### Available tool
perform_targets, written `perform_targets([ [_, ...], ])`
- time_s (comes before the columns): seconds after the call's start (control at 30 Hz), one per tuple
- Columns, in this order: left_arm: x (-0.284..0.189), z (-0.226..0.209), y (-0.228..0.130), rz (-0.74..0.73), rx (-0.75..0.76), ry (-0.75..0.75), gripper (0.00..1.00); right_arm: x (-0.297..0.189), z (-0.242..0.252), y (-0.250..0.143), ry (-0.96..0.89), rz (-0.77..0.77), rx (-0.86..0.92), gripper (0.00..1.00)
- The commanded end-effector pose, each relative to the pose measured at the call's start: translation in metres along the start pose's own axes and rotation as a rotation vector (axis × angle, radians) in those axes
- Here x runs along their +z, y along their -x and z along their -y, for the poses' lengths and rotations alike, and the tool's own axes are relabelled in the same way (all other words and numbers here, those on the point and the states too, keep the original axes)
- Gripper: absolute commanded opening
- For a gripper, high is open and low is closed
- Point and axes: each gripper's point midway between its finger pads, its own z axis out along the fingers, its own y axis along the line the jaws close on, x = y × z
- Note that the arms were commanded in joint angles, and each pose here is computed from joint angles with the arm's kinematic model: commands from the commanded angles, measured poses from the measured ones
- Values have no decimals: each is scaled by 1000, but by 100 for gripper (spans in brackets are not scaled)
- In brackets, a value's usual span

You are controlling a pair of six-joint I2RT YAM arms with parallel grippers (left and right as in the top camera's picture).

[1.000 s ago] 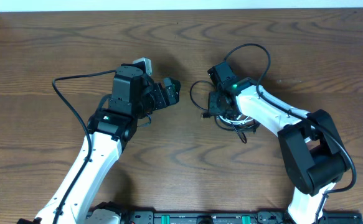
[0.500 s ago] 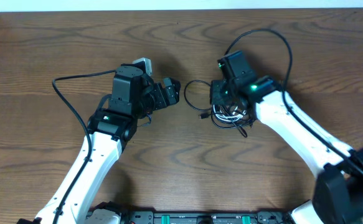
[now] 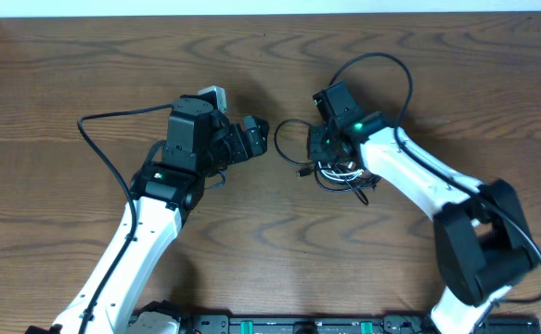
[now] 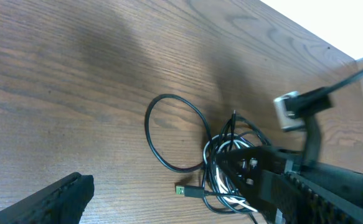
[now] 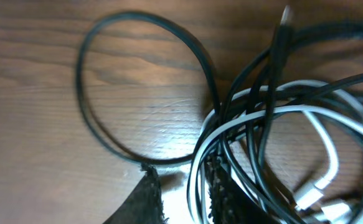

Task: Untangle cables

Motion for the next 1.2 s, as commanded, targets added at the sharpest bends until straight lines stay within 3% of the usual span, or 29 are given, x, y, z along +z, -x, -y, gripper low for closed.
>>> perform_targets([
  [0.0, -2, 8, 7, 11, 16, -22, 97, 15, 3, -10, -12, -38, 66, 20],
  [0.53, -2, 8, 7, 11, 16, -22, 97, 41, 4, -11, -9, -46, 72, 21],
  [0.6, -2, 8, 7, 11, 16, -22, 97, 44, 2, -12, 4, -50, 70, 13],
  [0.63, -2, 8, 7, 11, 16, -22, 97, 44, 1, -12, 9, -51, 68, 4],
  [0.77, -2, 8, 7, 11, 16, -22, 97, 41, -4, -11, 31, -55, 66, 1],
  [1.0, -2, 8, 7, 11, 16, -22, 97, 2, -37, 1, 221, -29, -69, 1],
  [1.17, -2, 8, 7, 11, 16, -22, 97, -43, -39, 13, 253, 34, -112, 1],
])
